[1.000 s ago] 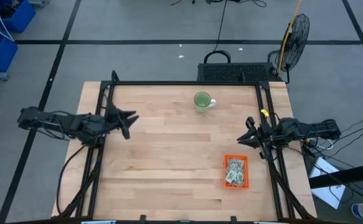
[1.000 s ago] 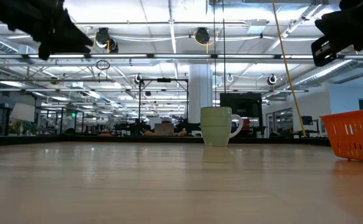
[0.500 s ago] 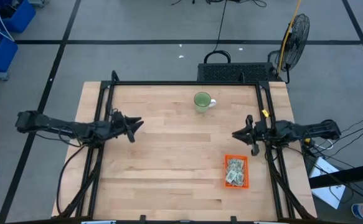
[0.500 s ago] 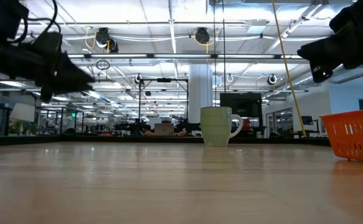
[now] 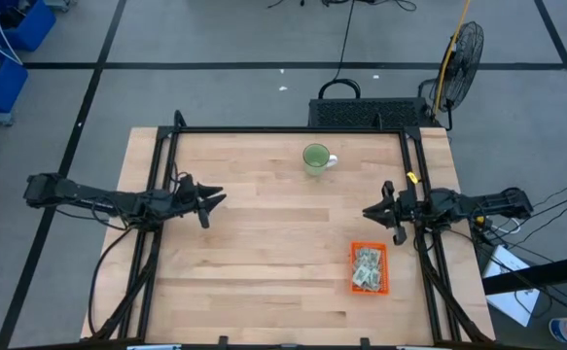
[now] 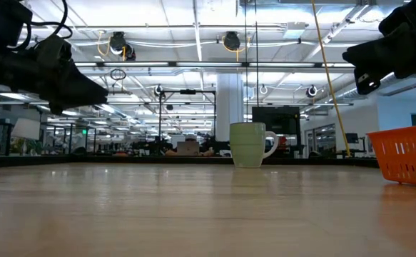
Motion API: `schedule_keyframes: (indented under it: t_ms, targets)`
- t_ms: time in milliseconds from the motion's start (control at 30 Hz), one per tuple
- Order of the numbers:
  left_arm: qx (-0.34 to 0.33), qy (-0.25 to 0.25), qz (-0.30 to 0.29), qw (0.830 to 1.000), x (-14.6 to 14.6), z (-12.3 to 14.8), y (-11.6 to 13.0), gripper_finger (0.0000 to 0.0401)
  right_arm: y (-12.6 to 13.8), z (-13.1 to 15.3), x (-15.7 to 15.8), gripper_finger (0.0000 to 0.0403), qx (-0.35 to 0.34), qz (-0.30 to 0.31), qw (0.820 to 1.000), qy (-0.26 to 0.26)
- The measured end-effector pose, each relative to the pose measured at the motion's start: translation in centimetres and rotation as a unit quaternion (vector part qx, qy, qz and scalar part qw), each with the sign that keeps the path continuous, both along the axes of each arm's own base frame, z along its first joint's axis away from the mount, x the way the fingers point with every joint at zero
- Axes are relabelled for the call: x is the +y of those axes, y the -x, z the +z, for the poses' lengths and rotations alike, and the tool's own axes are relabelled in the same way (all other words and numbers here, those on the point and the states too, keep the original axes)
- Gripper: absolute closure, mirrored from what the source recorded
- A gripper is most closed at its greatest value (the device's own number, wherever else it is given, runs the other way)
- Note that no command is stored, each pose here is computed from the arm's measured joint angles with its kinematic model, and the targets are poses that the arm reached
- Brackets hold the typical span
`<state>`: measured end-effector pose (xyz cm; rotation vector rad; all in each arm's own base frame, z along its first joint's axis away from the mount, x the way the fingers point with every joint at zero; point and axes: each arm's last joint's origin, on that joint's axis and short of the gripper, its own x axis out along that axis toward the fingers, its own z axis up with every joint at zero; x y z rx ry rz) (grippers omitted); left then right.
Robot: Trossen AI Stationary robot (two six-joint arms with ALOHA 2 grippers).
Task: Pick and place Stevia / Truvia into bins
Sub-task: Return to Home Position
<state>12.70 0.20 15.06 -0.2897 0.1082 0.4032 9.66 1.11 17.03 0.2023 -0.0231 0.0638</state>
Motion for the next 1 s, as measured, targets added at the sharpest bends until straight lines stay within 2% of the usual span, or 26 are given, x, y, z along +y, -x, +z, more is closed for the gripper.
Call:
schedule_keyframes:
  t_ms: [67, 300, 533, 633, 733, 833, 1000]
  targets:
    - [0.005, -0.008, -0.002, 1.0, 0.0, 0.0, 0.0, 0.0258, 0.0, 0.0, 0.0, 0.036, 0.0, 0.001, 1.0, 0.001]
    - [0.019, -0.018, 0.0, 1.0, 0.0, -0.2, 0.1, 0.0258, 0.0, 0.0, 0.0, 0.036, -0.005, -0.002, 0.998, 0.057]
    - [0.062, -0.015, 0.001, 0.998, 0.0, -1.1, 0.3, 0.0258, 0.0, 0.0, 0.0, 0.036, -0.005, -0.002, 0.998, 0.057]
    - [0.059, 0.008, -0.013, 0.998, -0.1, -1.2, 0.3, 0.0258, 0.0, 0.0, 0.0, 0.036, -0.005, -0.002, 0.999, 0.042]
    - [0.066, -0.018, -0.028, 0.997, -0.1, -1.1, 0.2, 0.0258, 0.0, 0.1, 0.0, 0.036, -0.009, -0.002, 0.999, 0.042]
    - [0.054, -0.036, -0.013, 0.998, 0.0, -0.7, 0.3, 0.0258, 0.0, 0.1, 0.0, 0.036, -0.008, -0.002, 0.999, 0.043]
    - [0.074, -0.03, 0.011, 0.997, 0.2, -1.1, 0.8, 0.0258, 0.0, 0.0, 0.0, 0.036, -0.005, -0.002, 0.999, 0.044]
